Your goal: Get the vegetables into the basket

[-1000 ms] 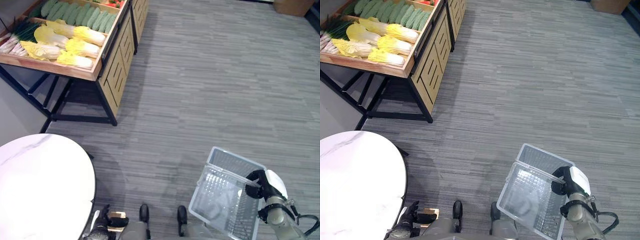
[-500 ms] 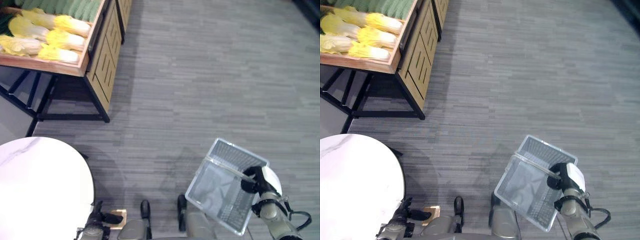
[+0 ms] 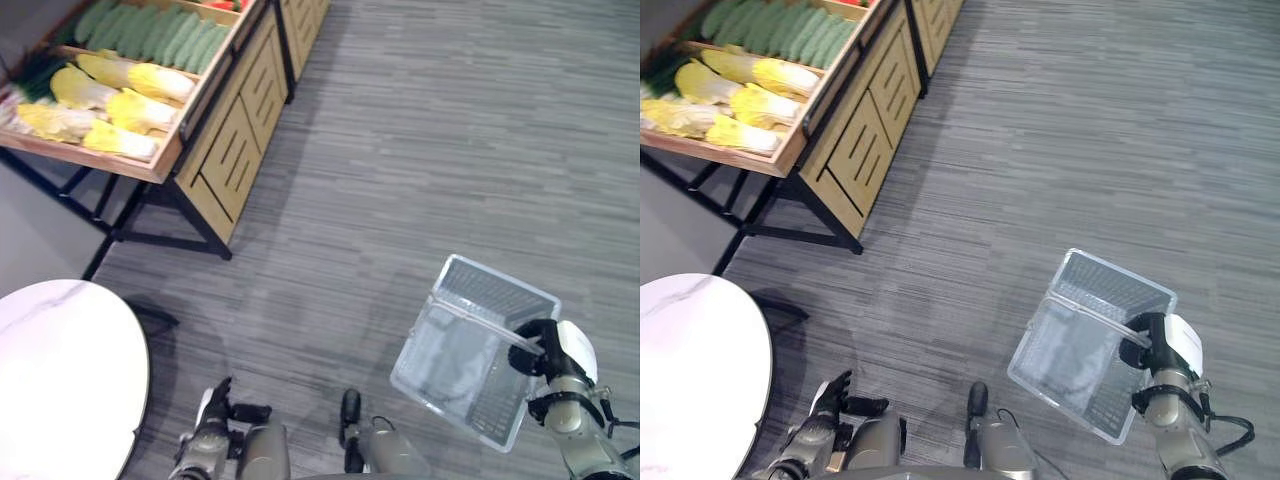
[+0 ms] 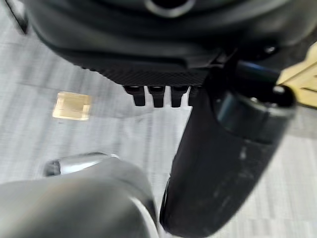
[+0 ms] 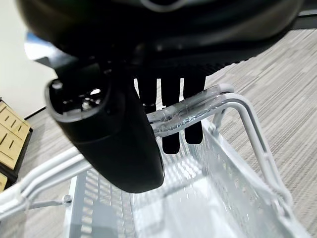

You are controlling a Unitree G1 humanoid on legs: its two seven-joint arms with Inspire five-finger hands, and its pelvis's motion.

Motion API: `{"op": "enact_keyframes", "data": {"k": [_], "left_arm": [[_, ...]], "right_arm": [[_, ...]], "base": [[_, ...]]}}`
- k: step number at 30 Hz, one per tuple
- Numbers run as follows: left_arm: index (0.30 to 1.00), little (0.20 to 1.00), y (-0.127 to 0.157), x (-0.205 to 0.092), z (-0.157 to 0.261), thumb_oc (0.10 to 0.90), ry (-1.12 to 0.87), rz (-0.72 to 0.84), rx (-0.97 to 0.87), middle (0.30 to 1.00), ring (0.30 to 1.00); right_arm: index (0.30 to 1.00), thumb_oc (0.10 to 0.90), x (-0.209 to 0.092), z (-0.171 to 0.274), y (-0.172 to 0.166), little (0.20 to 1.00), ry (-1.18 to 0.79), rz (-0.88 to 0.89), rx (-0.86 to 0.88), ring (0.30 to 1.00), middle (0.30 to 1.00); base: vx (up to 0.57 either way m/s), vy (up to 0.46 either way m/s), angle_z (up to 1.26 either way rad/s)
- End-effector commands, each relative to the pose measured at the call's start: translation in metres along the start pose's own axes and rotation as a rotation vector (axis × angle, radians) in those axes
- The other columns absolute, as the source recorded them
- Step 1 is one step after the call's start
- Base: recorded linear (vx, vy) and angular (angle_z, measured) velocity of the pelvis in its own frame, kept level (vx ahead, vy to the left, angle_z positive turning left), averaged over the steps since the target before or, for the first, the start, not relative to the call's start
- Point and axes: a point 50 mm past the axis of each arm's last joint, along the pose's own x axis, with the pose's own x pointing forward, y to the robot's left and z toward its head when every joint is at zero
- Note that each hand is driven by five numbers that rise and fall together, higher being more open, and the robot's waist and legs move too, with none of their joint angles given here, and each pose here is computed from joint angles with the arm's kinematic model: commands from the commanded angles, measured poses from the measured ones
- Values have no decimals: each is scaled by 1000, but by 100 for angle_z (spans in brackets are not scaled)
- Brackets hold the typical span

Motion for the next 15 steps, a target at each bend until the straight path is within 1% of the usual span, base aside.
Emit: {"op": "enact_keyframes", "data": {"k": [1, 3, 5, 7, 11, 15], "left_arm": [[1000, 1000, 13, -2, -14, 900, 36, 64, 49, 1000, 1000], [1000, 1000, 15, -4, -22, 900, 66, 72, 50, 1000, 1000], [1000, 1000, 16, -5, -26, 900, 76, 71, 54, 1000, 1000], [1000, 1000, 15, -6, -28, 900, 78, 60, 73, 1000, 1000], [1000, 1000, 22, -2, -16, 900, 32, 72, 112, 1000, 1000], [1000, 1000, 38, 1, -9, 900, 17, 131, 94, 1000, 1000]], "right_arm": [[300, 400, 19, 27, -54, 300, -136, -263, 60, 300, 300], [300, 400, 19, 27, -46, 300, -132, -232, 43, 300, 300], [300, 400, 19, 28, -43, 300, -137, -215, 40, 300, 300], [300, 400, 18, 28, -38, 300, -131, -202, 44, 300, 300], [300, 400, 20, 38, -27, 300, -133, -196, 87, 300, 300], [300, 400, 22, 50, -17, 300, -160, -173, 98, 300, 300]], "base": [[416, 204, -30], [394, 205, -72], [181, 143, -46], [206, 217, -84], [185, 350, -55], [82, 165, -50]]}}
